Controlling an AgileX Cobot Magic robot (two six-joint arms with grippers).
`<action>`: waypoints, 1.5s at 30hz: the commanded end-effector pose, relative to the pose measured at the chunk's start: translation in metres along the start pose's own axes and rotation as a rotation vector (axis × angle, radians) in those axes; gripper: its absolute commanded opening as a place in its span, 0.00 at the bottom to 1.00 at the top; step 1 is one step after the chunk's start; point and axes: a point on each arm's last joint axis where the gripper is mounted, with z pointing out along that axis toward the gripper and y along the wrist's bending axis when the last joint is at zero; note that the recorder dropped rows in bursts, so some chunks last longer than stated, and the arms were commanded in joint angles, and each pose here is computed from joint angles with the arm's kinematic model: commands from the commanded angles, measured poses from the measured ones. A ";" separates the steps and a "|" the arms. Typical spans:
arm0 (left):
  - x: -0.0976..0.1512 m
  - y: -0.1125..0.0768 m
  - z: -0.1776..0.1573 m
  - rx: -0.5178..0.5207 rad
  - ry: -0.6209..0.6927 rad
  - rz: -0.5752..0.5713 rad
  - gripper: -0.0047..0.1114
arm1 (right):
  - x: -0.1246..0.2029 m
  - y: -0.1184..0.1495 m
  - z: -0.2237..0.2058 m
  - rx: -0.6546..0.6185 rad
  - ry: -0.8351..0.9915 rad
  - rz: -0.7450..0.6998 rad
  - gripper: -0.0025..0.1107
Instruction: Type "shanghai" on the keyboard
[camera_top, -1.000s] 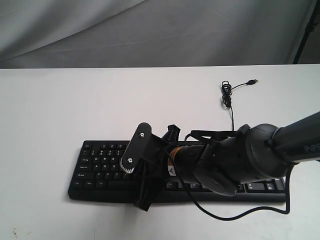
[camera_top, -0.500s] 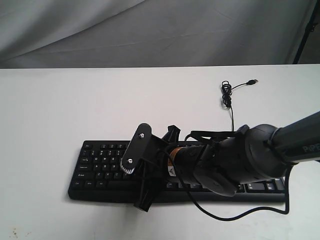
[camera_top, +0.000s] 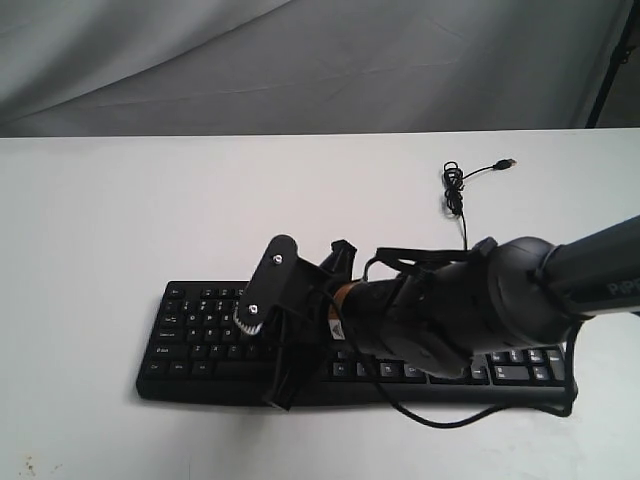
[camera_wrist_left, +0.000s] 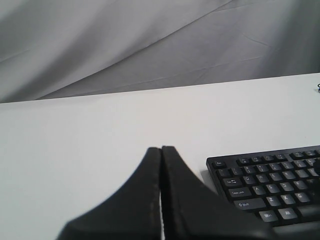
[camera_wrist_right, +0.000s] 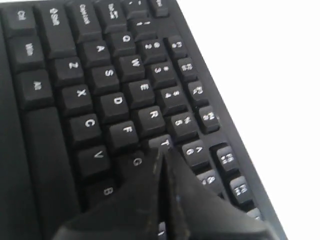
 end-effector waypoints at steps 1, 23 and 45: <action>0.001 0.000 0.000 0.002 -0.004 0.002 0.04 | -0.031 -0.001 -0.003 0.004 -0.025 -0.052 0.02; 0.001 0.000 0.000 0.002 -0.004 0.002 0.04 | -0.066 0.030 0.046 -0.055 -0.040 -0.136 0.02; 0.001 0.000 0.000 0.002 -0.004 0.002 0.04 | -0.056 0.029 0.056 -0.057 -0.032 -0.126 0.02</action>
